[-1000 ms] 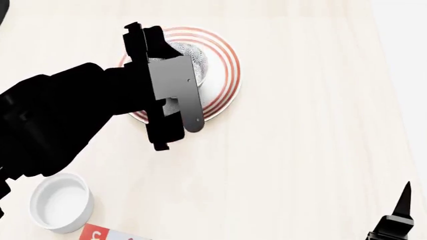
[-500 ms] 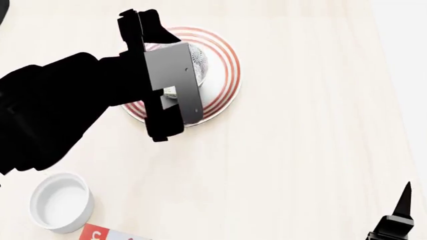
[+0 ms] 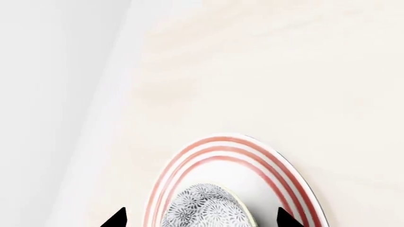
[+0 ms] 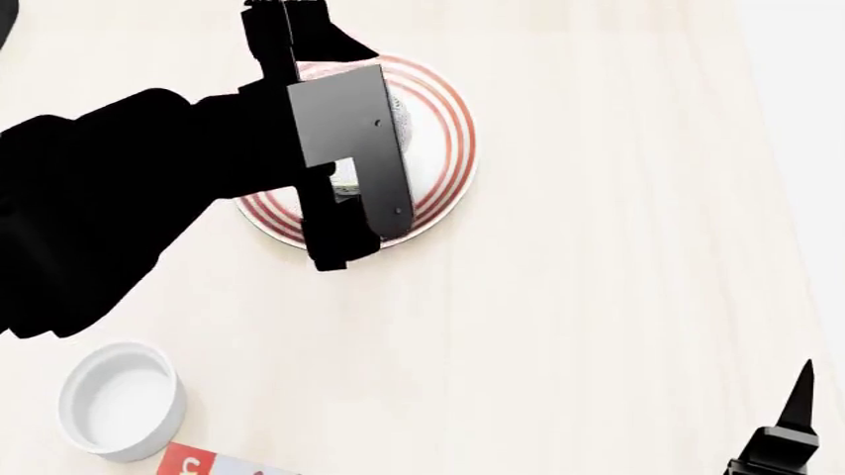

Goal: Pick the akita bowl next to the ramekin and place it on the plate.

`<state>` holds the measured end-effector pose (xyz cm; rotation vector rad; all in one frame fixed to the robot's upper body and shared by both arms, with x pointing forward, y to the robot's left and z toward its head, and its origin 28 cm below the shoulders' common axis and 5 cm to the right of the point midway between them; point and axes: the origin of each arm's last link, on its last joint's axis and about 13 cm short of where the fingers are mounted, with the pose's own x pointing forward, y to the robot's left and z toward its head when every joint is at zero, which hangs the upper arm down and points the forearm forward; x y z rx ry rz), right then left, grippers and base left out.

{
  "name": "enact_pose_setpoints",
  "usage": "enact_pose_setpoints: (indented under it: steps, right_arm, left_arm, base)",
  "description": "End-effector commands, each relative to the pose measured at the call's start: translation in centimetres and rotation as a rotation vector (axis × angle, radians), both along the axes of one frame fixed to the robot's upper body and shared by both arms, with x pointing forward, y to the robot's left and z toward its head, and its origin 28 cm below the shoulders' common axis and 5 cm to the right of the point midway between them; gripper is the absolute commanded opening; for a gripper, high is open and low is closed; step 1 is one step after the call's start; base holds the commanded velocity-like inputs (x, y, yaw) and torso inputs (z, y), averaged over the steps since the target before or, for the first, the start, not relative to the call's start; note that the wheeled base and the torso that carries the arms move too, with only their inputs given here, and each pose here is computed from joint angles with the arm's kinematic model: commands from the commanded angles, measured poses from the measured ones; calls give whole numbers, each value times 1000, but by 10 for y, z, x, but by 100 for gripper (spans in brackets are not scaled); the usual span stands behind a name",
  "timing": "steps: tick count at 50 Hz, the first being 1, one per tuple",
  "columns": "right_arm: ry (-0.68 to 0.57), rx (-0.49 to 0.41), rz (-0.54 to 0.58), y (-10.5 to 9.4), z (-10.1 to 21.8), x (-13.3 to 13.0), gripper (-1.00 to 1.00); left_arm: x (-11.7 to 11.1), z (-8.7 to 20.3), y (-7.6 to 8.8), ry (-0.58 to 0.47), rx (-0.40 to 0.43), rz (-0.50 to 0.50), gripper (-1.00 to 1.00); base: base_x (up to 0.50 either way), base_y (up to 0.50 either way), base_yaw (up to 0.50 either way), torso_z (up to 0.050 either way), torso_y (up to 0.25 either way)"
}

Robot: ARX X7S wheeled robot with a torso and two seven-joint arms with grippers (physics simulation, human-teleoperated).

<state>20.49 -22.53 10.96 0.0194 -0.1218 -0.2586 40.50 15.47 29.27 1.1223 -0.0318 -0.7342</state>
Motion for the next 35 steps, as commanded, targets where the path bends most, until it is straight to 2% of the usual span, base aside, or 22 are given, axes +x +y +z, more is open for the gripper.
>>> enact_pose_setpoints:
  steps: [1, 10, 14, 16, 19, 27, 35]
  right_arm:
    - [-1, -3, -1, 0, 1, 0, 100]
    - [-5, -5, -3, 0, 1, 0, 100]
    - [-6, -6, -3, 0, 1, -1, 100]
    - [-6, -8, -1, 0, 1, -1, 100]
    - [-6, -8, -1, 0, 1, -1, 100]
    - [-10, -9, -1, 0, 1, -1, 100]
    - [-13, -11, 1, 0, 1, -2, 100]
  left_arm:
    - [-11, 23, 0, -43, -55, -29, 100]
    - [-23, 46, 0, -96, -73, -48, 100]
    - [-29, 58, 0, -123, -108, -61, 100]
    - [-33, 66, 0, -140, -155, -67, 100]
    - [-39, 73, 1, -162, -163, -82, 100]
    - [-58, 98, 10, -227, -317, -82, 100]
    - [-73, 96, 28, -257, -458, -44, 100]
  base:
    - [0, 0, 0, 0, 0]
    - [0, 0, 0, 0, 0]
    - [0, 0, 0, 0, 0]
    - [0, 0, 0, 0, 0]
    - [0, 0, 0, 0, 0]
    - [0, 0, 0, 0, 0]
    - [0, 0, 0, 0, 0]
